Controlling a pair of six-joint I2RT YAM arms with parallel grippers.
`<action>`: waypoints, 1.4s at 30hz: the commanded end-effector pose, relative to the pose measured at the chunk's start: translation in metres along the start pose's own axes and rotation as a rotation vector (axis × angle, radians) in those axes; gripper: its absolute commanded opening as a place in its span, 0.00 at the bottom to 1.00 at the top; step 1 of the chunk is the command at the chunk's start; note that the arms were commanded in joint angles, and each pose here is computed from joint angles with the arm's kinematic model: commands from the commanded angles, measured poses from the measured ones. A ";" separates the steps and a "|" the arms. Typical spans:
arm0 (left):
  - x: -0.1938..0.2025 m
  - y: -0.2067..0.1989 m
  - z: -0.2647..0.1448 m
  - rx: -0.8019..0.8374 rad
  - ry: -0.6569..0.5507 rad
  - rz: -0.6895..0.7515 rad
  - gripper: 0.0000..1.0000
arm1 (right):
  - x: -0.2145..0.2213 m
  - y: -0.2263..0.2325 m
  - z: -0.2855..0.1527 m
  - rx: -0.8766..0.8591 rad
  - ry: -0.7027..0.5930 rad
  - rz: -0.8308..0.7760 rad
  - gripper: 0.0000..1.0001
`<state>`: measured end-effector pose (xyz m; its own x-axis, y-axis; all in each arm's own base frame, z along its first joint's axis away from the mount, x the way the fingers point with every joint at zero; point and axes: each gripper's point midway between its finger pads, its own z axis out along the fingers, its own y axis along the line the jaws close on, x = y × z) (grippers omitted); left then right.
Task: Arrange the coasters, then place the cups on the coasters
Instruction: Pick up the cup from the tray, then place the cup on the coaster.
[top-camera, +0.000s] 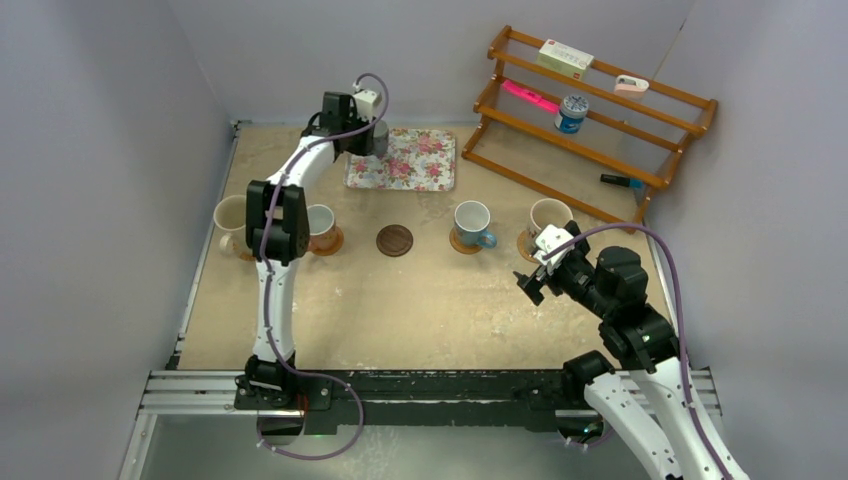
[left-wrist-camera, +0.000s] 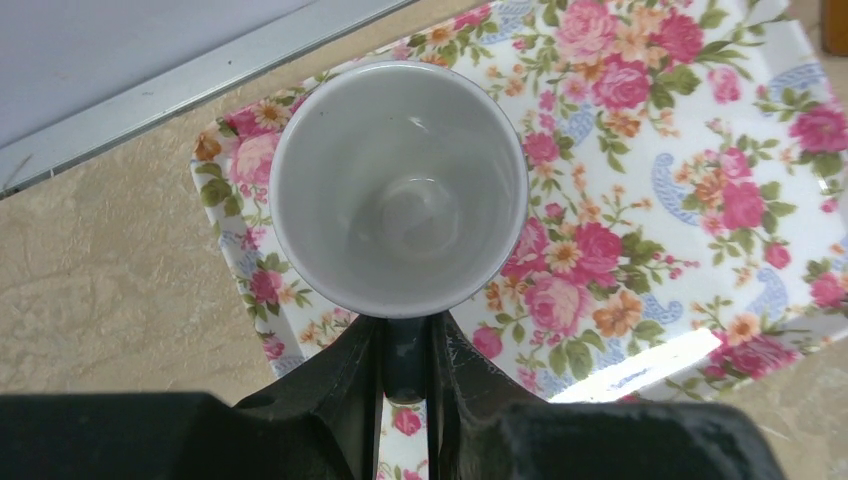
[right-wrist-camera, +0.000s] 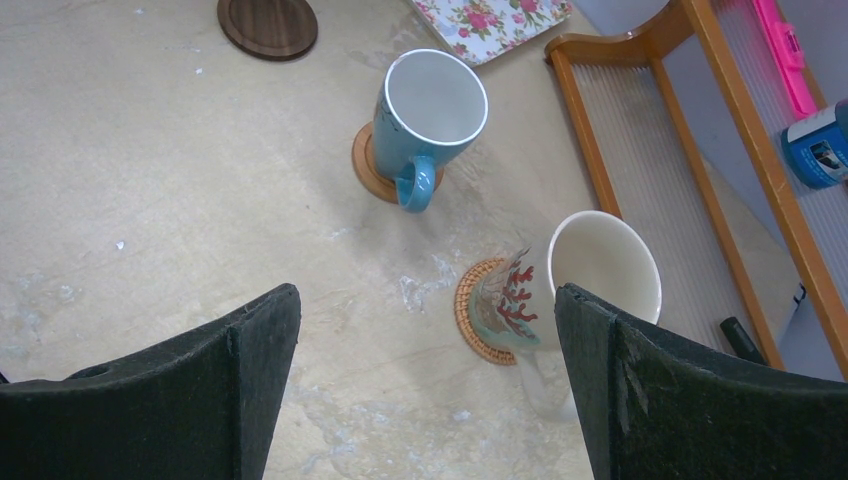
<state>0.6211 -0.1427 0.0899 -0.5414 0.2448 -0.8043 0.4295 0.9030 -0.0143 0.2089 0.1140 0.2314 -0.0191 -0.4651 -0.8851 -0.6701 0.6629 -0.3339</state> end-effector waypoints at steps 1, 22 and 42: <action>-0.091 -0.010 -0.056 0.043 -0.233 0.038 0.00 | -0.002 0.003 -0.001 -0.015 -0.016 -0.010 0.99; -0.121 -0.034 -0.122 0.101 -0.332 0.082 0.00 | -0.001 -0.002 0.001 0.000 -0.004 -0.024 0.99; -0.100 -0.069 -0.216 0.149 -0.399 0.175 0.00 | 0.006 0.001 -0.001 0.003 0.020 0.006 0.99</action>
<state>0.5073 -0.1484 0.2367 -0.3404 0.2247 -0.9131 0.5567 0.8307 -0.0031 0.2075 0.1115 0.2265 -0.0325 -0.4826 -0.8753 -0.6721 0.6588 -0.3382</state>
